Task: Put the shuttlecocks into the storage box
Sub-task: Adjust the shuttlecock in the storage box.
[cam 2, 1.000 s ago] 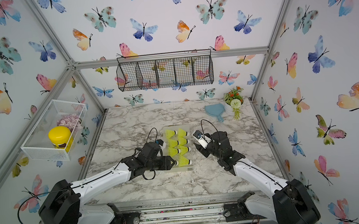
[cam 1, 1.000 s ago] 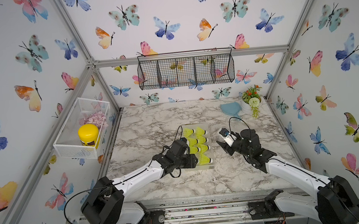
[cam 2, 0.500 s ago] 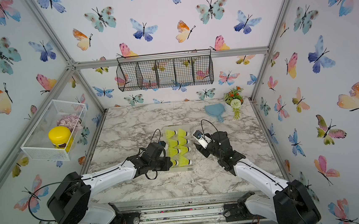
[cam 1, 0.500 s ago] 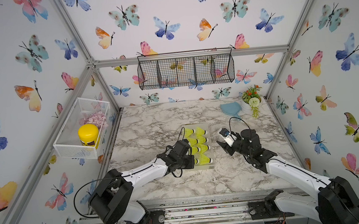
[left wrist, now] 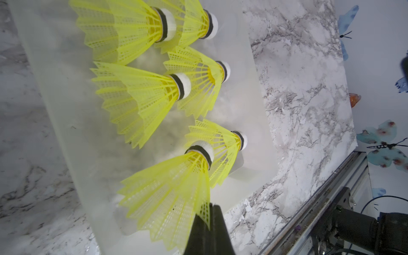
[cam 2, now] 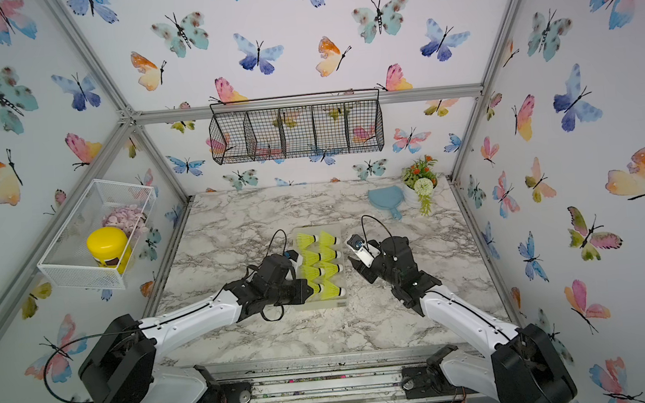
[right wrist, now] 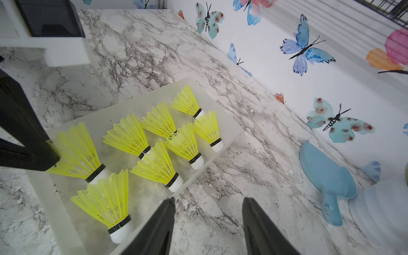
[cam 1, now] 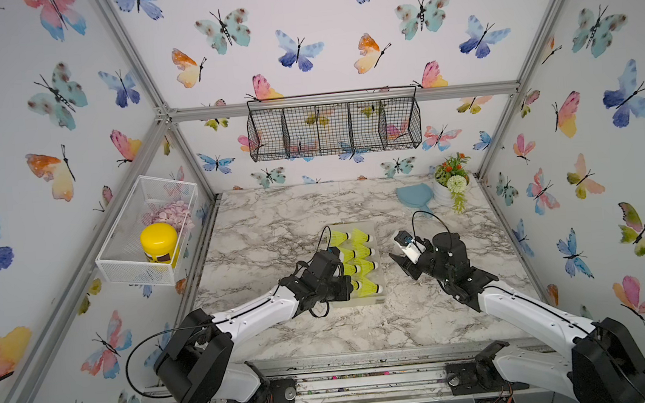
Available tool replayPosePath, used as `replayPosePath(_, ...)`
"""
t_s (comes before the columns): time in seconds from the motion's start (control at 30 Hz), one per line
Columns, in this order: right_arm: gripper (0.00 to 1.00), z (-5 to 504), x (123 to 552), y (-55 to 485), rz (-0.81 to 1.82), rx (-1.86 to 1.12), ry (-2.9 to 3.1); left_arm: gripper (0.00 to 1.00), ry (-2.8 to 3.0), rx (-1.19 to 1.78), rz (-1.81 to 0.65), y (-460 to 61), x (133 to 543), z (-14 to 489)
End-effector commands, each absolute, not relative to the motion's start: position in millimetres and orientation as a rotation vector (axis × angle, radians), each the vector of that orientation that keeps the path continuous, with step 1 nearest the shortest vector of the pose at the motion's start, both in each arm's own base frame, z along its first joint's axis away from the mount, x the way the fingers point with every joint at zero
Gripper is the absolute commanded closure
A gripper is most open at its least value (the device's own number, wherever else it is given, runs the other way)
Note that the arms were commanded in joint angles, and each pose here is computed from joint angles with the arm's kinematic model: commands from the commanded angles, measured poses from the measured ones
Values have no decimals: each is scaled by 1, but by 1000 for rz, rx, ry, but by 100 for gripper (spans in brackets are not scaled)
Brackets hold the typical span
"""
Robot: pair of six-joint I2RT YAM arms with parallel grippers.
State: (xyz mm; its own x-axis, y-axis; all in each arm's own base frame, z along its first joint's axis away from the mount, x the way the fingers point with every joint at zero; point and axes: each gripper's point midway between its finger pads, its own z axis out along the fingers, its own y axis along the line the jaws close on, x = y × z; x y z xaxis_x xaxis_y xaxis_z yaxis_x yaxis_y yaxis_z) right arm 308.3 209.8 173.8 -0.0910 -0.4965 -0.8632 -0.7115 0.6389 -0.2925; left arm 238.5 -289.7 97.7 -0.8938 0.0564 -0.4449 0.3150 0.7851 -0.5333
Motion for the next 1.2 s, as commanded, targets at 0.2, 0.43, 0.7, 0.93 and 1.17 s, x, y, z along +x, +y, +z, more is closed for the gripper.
replayPosePath(0.2, 44, 174, 304, 209, 241, -989, 1744, 100, 2597, 280, -1032, -296, 226, 92)
replayPosePath(0.43, 44, 174, 305, 211, 248, -994, 1743, 100, 2631, 262, -1023, -290, 224, 78)
replayPosePath(0.7, 44, 173, 305, 211, 246, -997, 1746, 96, 2672, 236, -973, -281, 224, 65)
replayPosePath(0.93, 44, 174, 305, 210, 241, -994, 1745, 58, 2673, 211, -892, -273, 229, 66)
replayPosePath(1.17, 44, 173, 305, 209, 237, -988, 1749, 45, 2639, 213, -803, -263, 236, 85)
